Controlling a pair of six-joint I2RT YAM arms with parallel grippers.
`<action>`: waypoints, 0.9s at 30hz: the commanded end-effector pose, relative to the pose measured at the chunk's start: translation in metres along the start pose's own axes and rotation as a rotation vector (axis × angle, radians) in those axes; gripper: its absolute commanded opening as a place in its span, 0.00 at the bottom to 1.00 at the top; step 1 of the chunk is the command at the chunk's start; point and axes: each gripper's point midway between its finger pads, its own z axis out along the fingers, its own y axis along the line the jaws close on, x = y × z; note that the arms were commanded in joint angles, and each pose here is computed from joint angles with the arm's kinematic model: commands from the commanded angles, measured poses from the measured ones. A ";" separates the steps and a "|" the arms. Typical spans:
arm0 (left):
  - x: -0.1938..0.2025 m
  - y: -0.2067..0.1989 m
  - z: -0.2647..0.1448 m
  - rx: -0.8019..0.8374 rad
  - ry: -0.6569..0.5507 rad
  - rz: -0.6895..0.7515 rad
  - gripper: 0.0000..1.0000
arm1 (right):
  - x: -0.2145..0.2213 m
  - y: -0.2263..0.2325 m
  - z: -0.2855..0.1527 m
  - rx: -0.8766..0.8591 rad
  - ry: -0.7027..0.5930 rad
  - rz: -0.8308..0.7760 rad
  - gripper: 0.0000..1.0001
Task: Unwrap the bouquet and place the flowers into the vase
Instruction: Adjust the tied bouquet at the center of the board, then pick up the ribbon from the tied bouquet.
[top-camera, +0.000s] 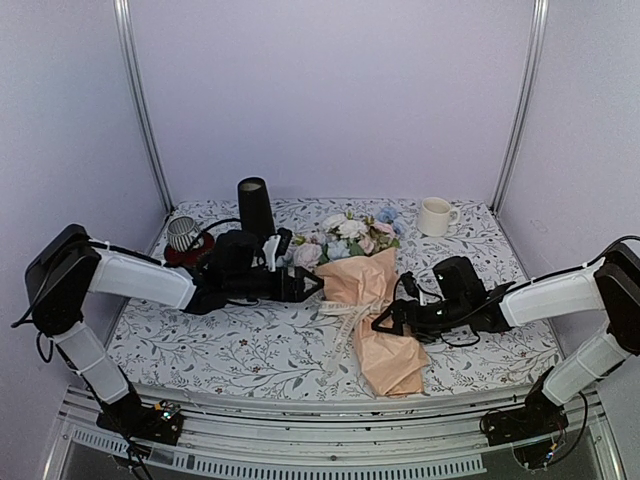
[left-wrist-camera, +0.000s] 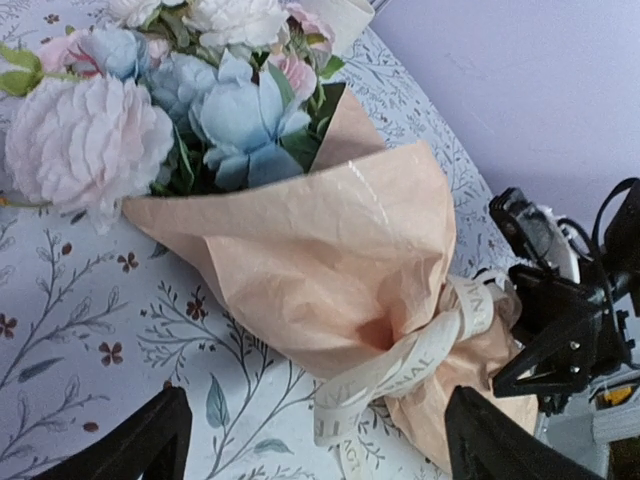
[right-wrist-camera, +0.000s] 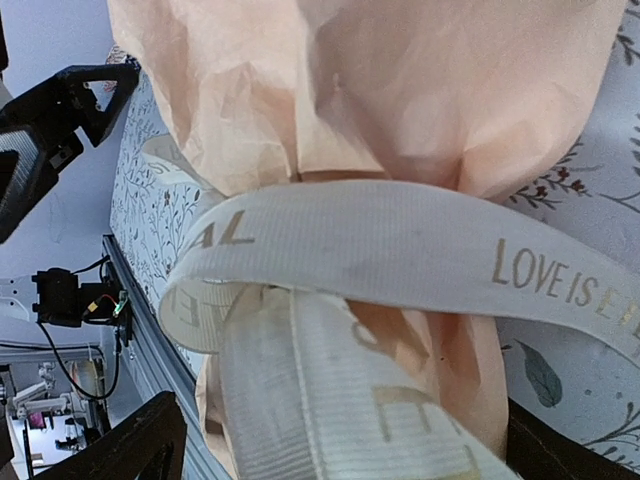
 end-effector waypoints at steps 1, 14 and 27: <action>0.046 0.001 -0.005 -0.043 0.110 0.063 0.85 | -0.003 0.035 0.007 -0.124 0.010 -0.052 1.00; 0.113 -0.025 -0.001 -0.156 0.335 0.176 0.68 | -0.030 0.022 -0.026 0.026 -0.157 -0.054 1.00; 0.149 -0.021 0.024 -0.255 0.431 0.193 0.59 | -0.053 0.018 -0.097 0.192 -0.397 -0.139 1.00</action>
